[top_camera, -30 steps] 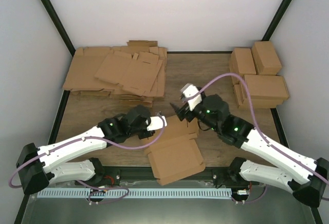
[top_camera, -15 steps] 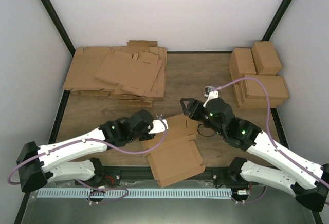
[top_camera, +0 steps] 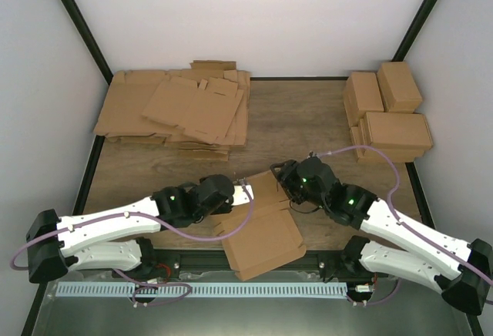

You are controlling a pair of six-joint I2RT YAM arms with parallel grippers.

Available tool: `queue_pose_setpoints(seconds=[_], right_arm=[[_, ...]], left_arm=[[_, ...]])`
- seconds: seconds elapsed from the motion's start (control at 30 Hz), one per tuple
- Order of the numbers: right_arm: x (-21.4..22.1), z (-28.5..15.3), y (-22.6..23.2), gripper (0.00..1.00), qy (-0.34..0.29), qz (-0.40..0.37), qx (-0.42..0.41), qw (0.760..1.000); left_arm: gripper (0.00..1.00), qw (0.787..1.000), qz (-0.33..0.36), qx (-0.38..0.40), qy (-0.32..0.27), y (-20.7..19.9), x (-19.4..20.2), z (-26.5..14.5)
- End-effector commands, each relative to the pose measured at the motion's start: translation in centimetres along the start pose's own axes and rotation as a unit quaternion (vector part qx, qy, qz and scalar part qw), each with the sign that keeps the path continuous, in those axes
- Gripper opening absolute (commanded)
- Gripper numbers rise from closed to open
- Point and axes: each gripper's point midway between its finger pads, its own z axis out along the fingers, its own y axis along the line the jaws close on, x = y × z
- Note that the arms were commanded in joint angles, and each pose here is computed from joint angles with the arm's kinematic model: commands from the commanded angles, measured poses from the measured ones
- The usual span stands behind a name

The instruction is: Fold the paper box

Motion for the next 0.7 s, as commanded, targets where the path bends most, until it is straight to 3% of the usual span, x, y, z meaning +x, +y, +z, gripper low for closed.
queue_pose_setpoints(seconds=[0.0, 0.5, 0.67], right_arm=[[-0.5, 0.3, 1.3, 0.54, -0.012, 0.079, -0.030, 0.996], [0.5, 4.0, 0.4, 0.47, -0.001, 0.105, -0.007, 0.994], [0.4, 4.6, 0.0, 0.38, -0.007, 0.104, 0.003, 0.995]], left_arm=[[0.04, 1.000, 0.009, -0.017, 0.003, 0.2, 0.2, -0.3], [0.04, 1.000, 0.013, -0.017, -0.010, -0.4, -0.2, -0.8], [0.04, 1.000, 0.017, -0.015, -0.012, -0.6, -0.3, -0.9]])
